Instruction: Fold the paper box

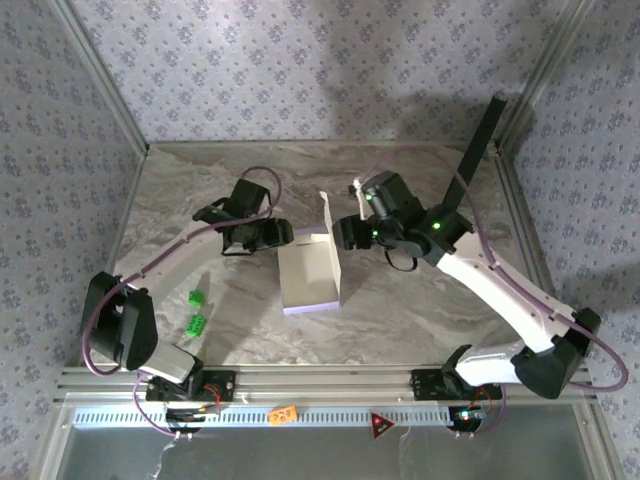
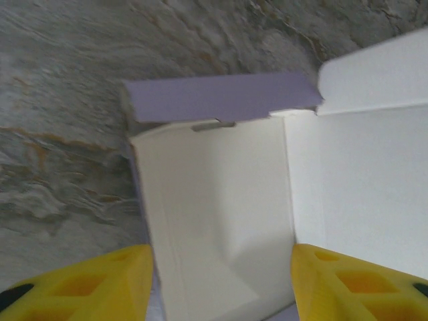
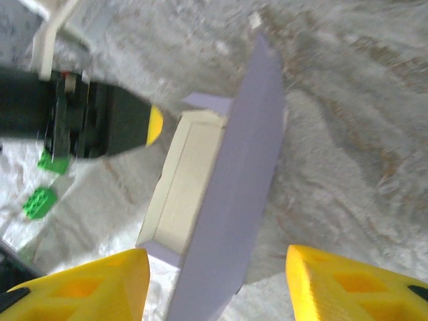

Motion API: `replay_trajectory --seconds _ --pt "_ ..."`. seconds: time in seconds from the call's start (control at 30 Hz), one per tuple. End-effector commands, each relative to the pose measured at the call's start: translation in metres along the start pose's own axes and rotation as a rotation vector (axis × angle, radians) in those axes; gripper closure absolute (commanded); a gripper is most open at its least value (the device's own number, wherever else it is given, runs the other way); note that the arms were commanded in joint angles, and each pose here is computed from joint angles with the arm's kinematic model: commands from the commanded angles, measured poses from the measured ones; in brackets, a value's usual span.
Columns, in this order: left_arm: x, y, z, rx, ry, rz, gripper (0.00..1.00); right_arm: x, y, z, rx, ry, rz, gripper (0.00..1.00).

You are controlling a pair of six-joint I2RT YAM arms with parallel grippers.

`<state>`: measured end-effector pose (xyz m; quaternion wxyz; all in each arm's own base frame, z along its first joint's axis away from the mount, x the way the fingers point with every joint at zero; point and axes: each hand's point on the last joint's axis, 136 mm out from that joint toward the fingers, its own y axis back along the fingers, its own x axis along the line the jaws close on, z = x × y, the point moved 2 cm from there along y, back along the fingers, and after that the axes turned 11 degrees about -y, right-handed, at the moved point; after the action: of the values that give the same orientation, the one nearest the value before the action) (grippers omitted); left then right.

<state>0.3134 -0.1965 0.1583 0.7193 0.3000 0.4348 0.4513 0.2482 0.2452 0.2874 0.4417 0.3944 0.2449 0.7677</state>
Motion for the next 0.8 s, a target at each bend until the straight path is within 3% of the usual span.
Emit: replay_trajectory --seconds 0.0,0.17,0.3,0.4,0.6,0.77 --pt "0.003 0.003 0.013 0.003 -0.082 -0.049 0.42 -0.004 -0.008 -0.022 0.100 -0.004 -0.088 0.42" --pt "0.019 0.007 0.037 -0.043 -0.137 -0.044 0.38 -0.008 -0.027 -0.050 0.210 0.035 -0.151 0.55" --pt "0.030 0.013 0.055 -0.095 -0.163 -0.077 0.36 -0.007 -0.033 -0.054 0.252 0.130 -0.148 0.79" --pt "0.034 0.016 0.065 -0.118 -0.184 -0.114 0.36 -0.007 -0.030 -0.048 0.248 0.260 -0.150 0.91" --pt "0.039 0.012 0.062 -0.075 -0.197 -0.142 0.35 -0.005 -0.025 -0.030 0.205 0.602 -0.101 0.99" --pt "0.047 0.003 0.035 -0.032 -0.134 -0.140 0.35 -0.019 -0.025 -0.014 0.194 0.724 -0.044 1.00"
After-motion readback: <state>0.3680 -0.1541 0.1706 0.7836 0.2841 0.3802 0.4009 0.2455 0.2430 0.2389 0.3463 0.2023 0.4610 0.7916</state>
